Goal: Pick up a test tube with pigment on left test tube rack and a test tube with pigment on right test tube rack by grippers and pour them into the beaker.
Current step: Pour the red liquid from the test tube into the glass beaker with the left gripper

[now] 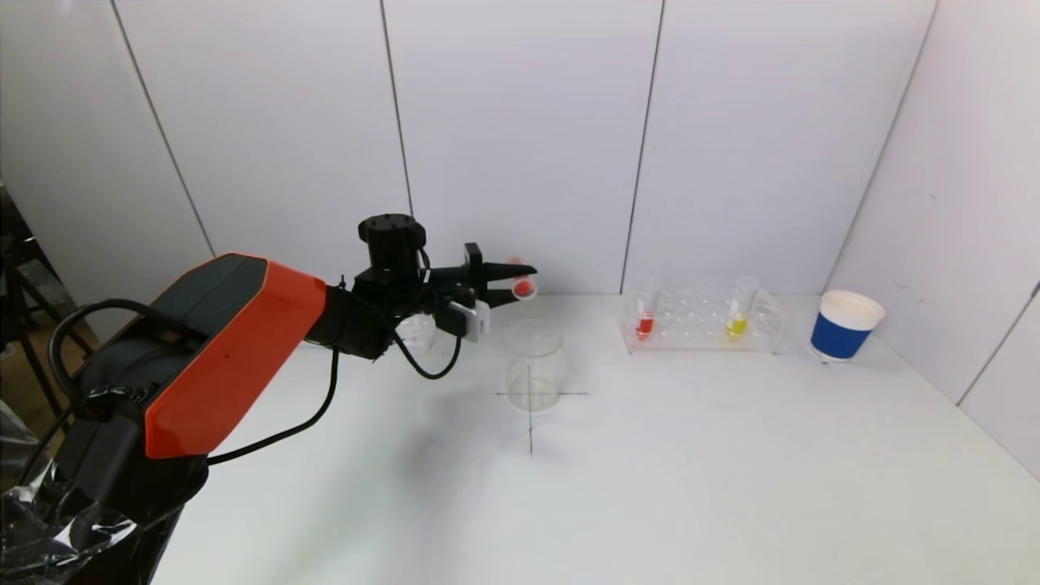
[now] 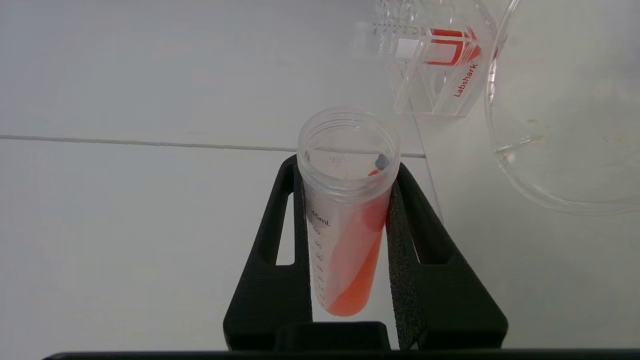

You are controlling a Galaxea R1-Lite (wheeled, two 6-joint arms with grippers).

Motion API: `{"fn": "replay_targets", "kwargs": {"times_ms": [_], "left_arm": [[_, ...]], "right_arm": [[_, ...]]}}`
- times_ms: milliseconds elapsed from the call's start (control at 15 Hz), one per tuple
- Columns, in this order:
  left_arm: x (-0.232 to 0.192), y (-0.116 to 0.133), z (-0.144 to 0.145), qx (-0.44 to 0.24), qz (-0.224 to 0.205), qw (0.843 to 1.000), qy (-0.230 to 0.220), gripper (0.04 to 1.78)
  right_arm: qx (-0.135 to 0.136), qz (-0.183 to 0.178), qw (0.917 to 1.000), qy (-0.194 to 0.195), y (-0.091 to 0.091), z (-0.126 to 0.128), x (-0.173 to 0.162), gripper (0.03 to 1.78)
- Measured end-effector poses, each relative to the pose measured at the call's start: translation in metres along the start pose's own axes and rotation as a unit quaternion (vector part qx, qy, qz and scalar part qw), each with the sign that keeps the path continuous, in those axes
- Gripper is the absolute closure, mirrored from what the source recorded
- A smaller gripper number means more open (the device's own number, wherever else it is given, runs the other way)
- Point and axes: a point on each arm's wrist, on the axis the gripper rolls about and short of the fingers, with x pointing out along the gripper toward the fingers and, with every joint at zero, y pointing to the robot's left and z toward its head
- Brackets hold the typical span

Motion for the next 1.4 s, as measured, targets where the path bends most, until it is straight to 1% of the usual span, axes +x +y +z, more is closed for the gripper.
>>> {"fn": "replay_targets", "kwargs": {"times_ms": [600, 933, 1200, 1400], "left_arm": [[-0.0012, -0.0037, 0.0020, 0.035, -0.025, 0.999, 0.011, 1.37], [-0.0015, -0.0017, 0.0037, 0.047, -0.034, 0.998, 0.019, 1.37], [-0.0017, -0.0004, 0.0060, 0.070, -0.049, 0.996, 0.020, 1.37], [-0.0011, 0.0046, 0.0074, 0.089, -0.048, 0.995, 0.023, 1.37]], "right_arm": [[0.000, 0.000, 1.0000, 0.000, 0.0000, 0.0000, 0.0000, 0.04], [0.000, 0.000, 1.0000, 0.000, 0.0000, 0.0000, 0.0000, 0.04], [0.000, 0.000, 1.0000, 0.000, 0.0000, 0.0000, 0.0000, 0.04], [0.000, 0.000, 1.0000, 0.000, 0.0000, 0.0000, 0.0000, 0.04]]}}
